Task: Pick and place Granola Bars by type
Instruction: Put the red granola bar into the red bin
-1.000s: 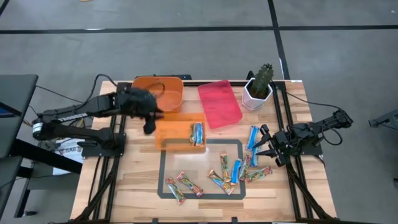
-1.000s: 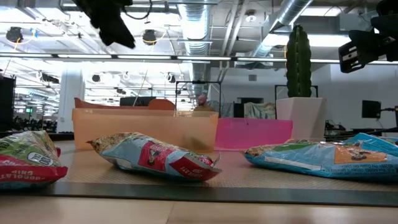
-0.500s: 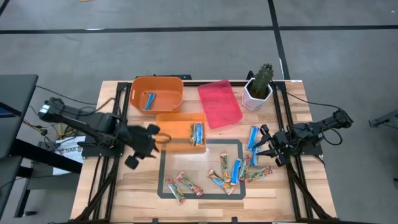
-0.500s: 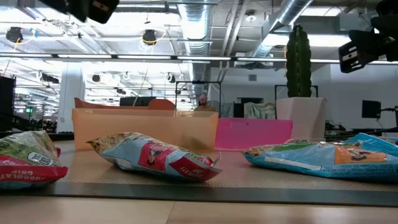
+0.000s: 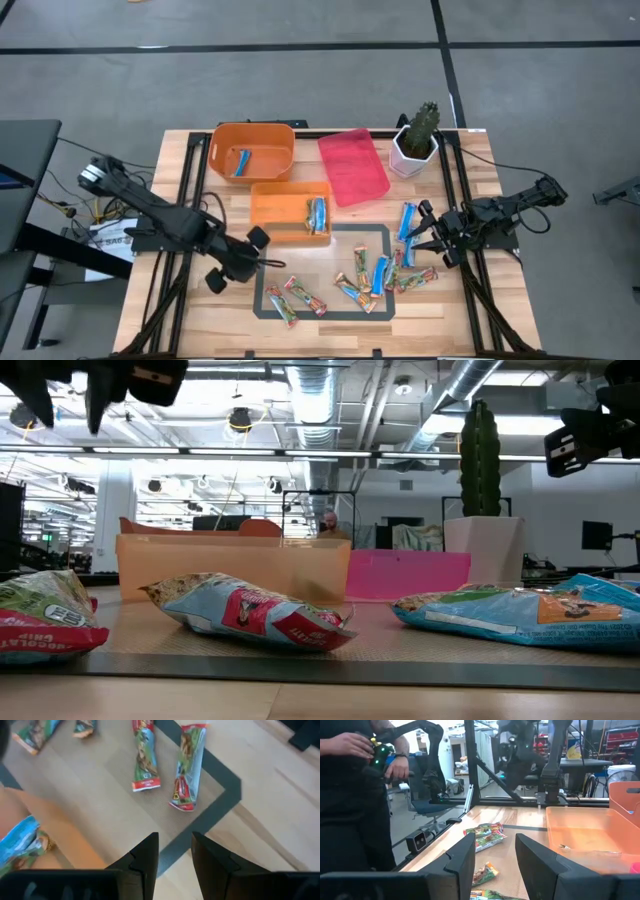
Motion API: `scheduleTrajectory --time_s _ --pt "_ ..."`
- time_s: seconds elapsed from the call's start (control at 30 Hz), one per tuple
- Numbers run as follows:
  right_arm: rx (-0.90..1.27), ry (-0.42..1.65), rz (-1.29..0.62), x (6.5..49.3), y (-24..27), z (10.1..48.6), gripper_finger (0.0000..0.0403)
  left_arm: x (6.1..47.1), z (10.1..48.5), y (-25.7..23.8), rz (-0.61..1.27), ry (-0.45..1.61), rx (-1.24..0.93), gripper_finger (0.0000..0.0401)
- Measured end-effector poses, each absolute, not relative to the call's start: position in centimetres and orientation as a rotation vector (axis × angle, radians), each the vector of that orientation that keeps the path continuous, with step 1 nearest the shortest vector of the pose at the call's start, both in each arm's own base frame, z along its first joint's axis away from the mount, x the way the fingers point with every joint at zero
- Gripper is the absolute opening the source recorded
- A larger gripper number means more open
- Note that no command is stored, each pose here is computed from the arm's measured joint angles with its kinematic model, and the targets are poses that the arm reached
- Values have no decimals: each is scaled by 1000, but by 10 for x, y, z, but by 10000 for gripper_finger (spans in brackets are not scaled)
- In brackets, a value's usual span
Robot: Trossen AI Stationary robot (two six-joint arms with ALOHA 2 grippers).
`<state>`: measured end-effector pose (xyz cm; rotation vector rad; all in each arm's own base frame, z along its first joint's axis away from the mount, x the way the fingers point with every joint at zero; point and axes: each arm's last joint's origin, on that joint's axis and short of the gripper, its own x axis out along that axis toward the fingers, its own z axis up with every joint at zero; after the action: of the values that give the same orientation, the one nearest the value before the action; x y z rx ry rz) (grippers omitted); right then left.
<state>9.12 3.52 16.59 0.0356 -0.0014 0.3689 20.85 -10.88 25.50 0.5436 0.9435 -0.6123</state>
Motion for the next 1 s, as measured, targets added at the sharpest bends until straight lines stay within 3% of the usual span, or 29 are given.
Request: scheduleTrajectory --time_s 0.33,0.77,1.0 --pt "36 -2 368 91 35 166 134 229 227 -139 -693 921 620 114" --pt "36 -2 368 91 35 166 134 258 210 -162 -749 925 693 190" --pt "36 -2 369 91 35 166 133 270 194 -172 -782 945 738 197"
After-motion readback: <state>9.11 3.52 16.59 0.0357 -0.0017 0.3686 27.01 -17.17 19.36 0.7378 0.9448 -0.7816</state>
